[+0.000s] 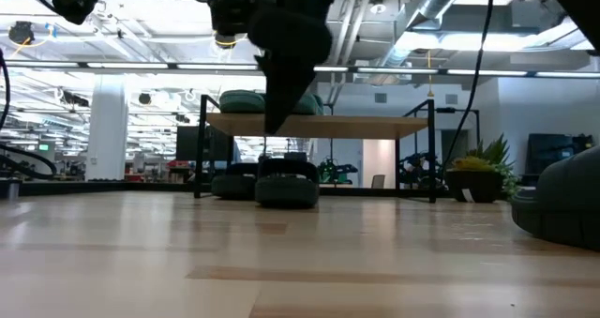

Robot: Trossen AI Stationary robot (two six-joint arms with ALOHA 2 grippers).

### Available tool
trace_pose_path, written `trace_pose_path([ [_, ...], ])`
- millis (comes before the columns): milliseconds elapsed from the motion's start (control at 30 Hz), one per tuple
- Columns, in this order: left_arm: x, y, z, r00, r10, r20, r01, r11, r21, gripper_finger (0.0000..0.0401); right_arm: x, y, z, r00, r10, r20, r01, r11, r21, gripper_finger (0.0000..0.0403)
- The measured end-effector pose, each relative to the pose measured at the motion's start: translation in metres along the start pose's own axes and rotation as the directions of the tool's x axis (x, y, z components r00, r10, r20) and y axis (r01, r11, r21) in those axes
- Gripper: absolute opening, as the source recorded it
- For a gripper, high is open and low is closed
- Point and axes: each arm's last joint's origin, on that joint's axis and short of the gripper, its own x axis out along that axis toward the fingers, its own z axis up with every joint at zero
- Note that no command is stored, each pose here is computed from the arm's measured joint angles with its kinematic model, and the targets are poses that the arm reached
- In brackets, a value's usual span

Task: Pick and place slides into the shelf
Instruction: Put the left black slide under the shelf

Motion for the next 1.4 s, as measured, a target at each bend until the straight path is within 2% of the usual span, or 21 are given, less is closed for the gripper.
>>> trace_pose_path([
  [133,0.000,0.001,-0.001,1.000,0.000,-0.011,0.000,1.000,-0.003,0.0013,-0.001,0.002,0.002,1.000,-0.004,0.019,0.003,0.999,0.039,0.0058],
  [267,0.000,0.000,-0.001,1.000,-0.001,-0.011,0.001,1.000,-0.004,0.0013,-0.003,0.005,0.003,0.995,-0.092,0.046,0.089,0.995,0.054,0.0052],
  [467,0.000,0.000,-0.001,1.000,-0.003,-0.012,0.003,1.000,-0.005,0.0013,-0.004,0.007,0.003,0.986,-0.156,0.053,0.151,0.985,0.081,0.0006],
  [667,0.000,0.000,-0.001,1.000,-0.004,-0.012,0.004,1.000,-0.005,0.0013,-0.001,0.021,0.001,0.960,-0.267,0.080,0.252,0.955,0.155,0.0008],
  [767,0.000,0.000,-0.001,1.000,-0.005,-0.014,0.005,1.000,-0.004,0.0013,0.013,0.031,-0.009,0.963,-0.269,0.034,0.262,0.954,0.144,0.0002],
  [933,0.000,0.001,-0.002,1.000,-0.007,-0.021,0.007,1.000,0.005,0.0013,0.021,0.046,-0.019,0.960,-0.281,0.017,0.275,0.949,0.153,0.0001],
  [1200,0.000,0.001,-0.003,1.000,0.005,-0.020,-0.005,1.000,0.014,0.0013,0.022,0.047,-0.019,0.963,-0.268,0.020,0.261,0.950,0.170,0.0000],
  [1400,0.000,0.001,-0.003,1.000,0.007,-0.020,-0.007,1.000,0.009,0.0013,0.038,0.052,-0.029,0.970,-0.241,-0.017,0.241,0.959,0.148,0.0000],
])
